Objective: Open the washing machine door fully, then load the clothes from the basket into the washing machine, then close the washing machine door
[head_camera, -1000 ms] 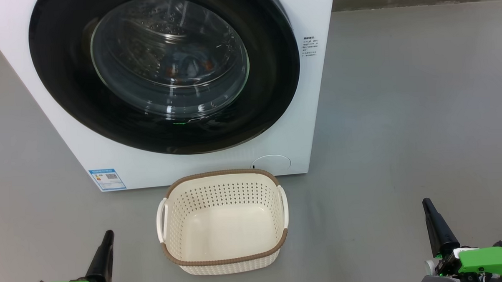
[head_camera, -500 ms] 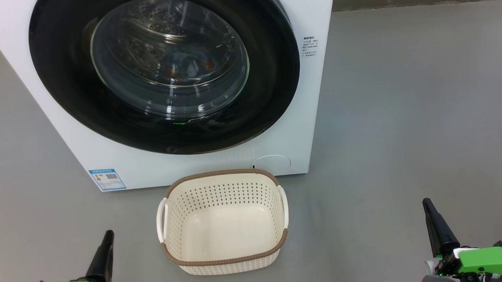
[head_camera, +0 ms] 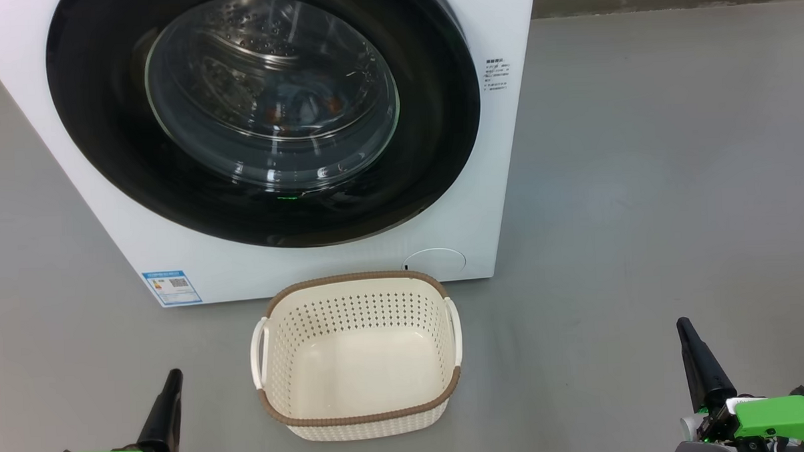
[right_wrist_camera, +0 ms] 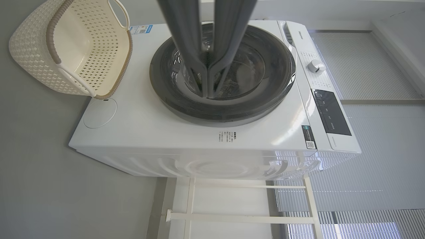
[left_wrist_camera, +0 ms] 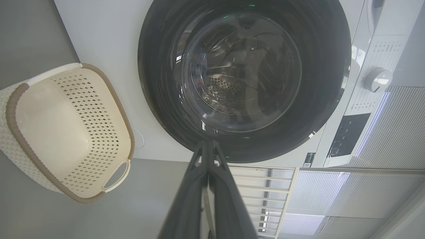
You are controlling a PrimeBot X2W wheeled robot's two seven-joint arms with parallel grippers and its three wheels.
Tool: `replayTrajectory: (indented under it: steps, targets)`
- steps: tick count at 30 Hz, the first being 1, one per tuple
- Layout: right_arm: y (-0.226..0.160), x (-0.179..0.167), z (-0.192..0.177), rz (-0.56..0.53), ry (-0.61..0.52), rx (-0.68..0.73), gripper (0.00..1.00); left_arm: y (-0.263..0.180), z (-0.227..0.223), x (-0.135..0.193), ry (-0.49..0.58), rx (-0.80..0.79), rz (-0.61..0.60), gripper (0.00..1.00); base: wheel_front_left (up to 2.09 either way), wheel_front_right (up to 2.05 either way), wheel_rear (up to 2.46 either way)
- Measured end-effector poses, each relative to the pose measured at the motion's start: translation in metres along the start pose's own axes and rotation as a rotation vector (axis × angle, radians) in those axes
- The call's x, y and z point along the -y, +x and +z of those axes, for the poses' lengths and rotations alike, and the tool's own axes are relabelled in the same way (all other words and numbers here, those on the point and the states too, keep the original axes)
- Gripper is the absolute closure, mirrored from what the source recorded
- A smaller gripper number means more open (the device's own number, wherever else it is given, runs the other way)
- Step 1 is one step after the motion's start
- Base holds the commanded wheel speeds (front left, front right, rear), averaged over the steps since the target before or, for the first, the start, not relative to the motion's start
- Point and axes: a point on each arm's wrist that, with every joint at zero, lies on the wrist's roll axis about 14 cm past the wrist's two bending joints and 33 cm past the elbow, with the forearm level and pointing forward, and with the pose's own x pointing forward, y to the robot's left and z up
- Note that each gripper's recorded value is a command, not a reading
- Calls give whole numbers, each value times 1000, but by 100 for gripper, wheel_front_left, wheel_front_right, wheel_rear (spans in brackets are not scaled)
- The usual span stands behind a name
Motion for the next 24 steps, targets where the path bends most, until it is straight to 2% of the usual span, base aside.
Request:
replayTrajectory:
  steps: [24]
  targets:
    - [0,0,0,0,0,0,100,0,0,0,0,0,0,100,0,0,0]
